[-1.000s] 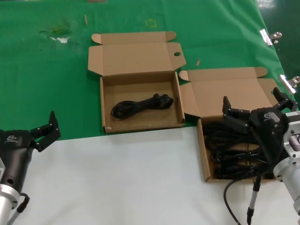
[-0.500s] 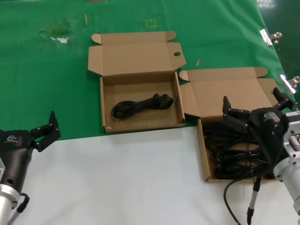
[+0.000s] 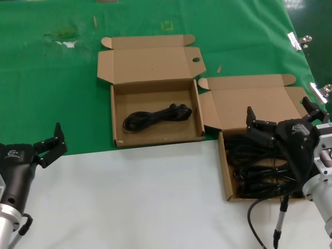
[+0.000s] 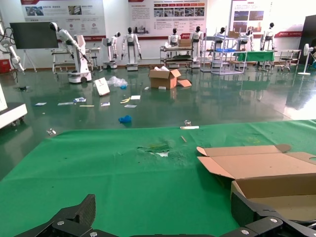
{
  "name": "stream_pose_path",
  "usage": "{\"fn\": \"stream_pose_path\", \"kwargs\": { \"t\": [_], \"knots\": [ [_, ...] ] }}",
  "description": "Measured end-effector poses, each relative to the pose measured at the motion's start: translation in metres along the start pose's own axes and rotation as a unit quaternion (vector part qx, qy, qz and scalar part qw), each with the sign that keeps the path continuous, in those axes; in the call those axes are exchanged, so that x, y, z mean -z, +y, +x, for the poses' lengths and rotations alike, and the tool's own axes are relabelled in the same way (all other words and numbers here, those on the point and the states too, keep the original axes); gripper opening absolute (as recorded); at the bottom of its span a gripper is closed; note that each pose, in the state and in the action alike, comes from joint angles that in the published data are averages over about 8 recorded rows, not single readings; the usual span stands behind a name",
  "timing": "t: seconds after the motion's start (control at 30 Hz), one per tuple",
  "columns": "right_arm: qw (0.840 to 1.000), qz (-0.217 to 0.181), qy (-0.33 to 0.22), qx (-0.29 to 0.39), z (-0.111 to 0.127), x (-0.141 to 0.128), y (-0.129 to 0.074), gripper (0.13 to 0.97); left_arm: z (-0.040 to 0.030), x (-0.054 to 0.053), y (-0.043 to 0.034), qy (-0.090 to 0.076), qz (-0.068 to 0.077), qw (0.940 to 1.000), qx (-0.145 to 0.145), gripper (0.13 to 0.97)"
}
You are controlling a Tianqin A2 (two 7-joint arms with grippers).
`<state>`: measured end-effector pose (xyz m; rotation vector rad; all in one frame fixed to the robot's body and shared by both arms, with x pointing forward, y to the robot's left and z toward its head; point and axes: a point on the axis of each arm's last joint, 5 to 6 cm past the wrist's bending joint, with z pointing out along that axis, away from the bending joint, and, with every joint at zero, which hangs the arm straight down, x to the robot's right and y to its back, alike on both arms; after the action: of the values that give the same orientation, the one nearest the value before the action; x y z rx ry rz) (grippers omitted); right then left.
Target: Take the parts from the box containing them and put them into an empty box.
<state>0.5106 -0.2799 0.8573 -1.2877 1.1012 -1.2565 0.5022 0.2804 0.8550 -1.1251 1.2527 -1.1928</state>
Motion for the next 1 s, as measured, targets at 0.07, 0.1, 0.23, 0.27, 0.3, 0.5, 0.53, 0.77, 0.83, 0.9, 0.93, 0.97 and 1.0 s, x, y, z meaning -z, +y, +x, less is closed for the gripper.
{"fn": "stream_pose_path", "kwargs": {
  "t": [0.07,0.1,0.23,0.27,0.3,0.5,0.53,0.77,0.83,0.9,0.93,0.97,1.0],
  "knots": [
    [1.0,0.0,0.0,0.0,0.0,0.0,0.0,0.966,0.0,0.0,0.0,0.0,0.0,1.0,0.0,0.966],
    [1.0,0.0,0.0,0.0,0.0,0.0,0.0,0.966,0.0,0.0,0.0,0.0,0.0,1.0,0.0,0.966],
    [1.0,0.0,0.0,0.0,0.0,0.0,0.0,0.966,0.0,0.0,0.0,0.0,0.0,1.0,0.0,0.966],
    [1.0,0.0,0.0,0.0,0.0,0.0,0.0,0.966,0.0,0.0,0.0,0.0,0.0,1.0,0.0,0.966],
    [1.0,0.0,0.0,0.0,0.0,0.0,0.0,0.966,0.0,0.0,0.0,0.0,0.0,1.0,0.0,0.966],
    [1.0,0.0,0.0,0.0,0.0,0.0,0.0,0.966,0.0,0.0,0.0,0.0,0.0,1.0,0.0,0.966],
    [1.0,0.0,0.0,0.0,0.0,0.0,0.0,0.966,0.0,0.0,0.0,0.0,0.0,1.0,0.0,0.966],
    [1.0,0.0,0.0,0.0,0.0,0.0,0.0,0.966,0.0,0.0,0.0,0.0,0.0,1.0,0.0,0.966],
    [1.0,0.0,0.0,0.0,0.0,0.0,0.0,0.966,0.0,0.0,0.0,0.0,0.0,1.0,0.0,0.966],
    [1.0,0.0,0.0,0.0,0.0,0.0,0.0,0.966,0.0,0.0,0.0,0.0,0.0,1.0,0.0,0.966],
    [1.0,0.0,0.0,0.0,0.0,0.0,0.0,0.966,0.0,0.0,0.0,0.0,0.0,1.0,0.0,0.966],
    [1.0,0.0,0.0,0.0,0.0,0.0,0.0,0.966,0.0,0.0,0.0,0.0,0.0,1.0,0.0,0.966],
    [1.0,0.0,0.0,0.0,0.0,0.0,0.0,0.966,0.0,0.0,0.0,0.0,0.0,1.0,0.0,0.966]
  ]
}}
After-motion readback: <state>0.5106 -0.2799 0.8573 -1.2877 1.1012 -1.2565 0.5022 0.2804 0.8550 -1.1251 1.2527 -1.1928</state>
